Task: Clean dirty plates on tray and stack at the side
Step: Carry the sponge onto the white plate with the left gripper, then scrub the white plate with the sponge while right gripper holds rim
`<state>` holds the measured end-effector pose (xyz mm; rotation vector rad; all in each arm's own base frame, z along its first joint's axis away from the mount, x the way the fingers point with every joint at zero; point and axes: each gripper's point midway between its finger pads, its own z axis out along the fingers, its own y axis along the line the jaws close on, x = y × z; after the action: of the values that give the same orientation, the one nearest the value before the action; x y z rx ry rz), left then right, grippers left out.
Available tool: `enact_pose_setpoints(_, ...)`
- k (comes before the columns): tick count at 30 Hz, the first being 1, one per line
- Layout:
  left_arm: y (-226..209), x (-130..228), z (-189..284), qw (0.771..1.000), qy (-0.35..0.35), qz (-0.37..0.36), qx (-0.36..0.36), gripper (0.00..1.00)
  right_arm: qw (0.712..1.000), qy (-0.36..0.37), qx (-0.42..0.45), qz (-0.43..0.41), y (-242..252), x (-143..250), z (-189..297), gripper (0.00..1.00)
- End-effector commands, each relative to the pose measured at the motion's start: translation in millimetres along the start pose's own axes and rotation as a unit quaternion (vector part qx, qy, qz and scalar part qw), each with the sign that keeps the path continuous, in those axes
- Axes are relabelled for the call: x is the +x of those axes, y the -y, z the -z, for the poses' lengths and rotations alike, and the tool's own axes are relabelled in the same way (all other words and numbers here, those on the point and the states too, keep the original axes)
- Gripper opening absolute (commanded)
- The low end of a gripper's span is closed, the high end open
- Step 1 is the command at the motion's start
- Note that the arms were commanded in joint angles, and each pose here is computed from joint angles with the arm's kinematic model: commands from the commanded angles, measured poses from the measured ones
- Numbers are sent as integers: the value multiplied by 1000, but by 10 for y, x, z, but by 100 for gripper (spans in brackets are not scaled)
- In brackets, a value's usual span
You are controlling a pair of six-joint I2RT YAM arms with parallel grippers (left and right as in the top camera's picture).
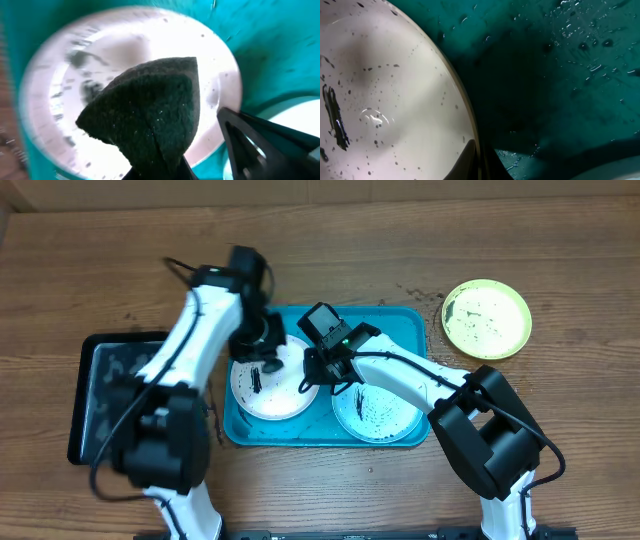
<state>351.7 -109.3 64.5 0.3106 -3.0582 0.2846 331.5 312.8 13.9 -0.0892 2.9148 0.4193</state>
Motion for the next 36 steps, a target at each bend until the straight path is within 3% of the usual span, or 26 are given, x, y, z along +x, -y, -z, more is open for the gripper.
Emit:
enact_pose_setpoints(1,16,73,-281,999,-30,-17,-23,4,1000,8,1,5,-32,-55,-4,4)
enact_pose_setpoints(10,-84,135,-500,996,-60,-19,-56,8,1000,8,1,6,-31,-53,-4,4)
enact_pose_setpoints(11,-103,139,-500,996,-61,-19,-61,17,1000,8,1,5,-31,-53,-6,4)
enact_pose_setpoints(12,-123,148,-496,996,-62,-19,-66,34,1000,8,1,6,-31,-53,-6,4)
enact_pose_setpoints(14,-136,161,-491,995,-65,-19,-69,83,1000,8,1,5,-32,-54,-6,4)
enact_pose_setpoints(15,-139,165,-490,995,-66,-22,-69,89,1000,8,1,5,-33,-55,-4,4)
enact_pose_setpoints(24,-116,9,-265,998,-41,-17,-55,86,1000,8,1,6,-32,-54,-4,4)
enact_pose_setpoints(28,-36,87,-271,998,-59,-13,-30,78,1000,8,1,6,-32,-55,-4,4)
enact_pose_setpoints(32,86,181,-299,997,-78,-8,-2,62,1000,8,1,6,-33,-55,-4,4)
enact_pose_setpoints(36,83,197,-317,997,-80,10,-3,58,1000,8,1,6,-30,-52,-7,4)
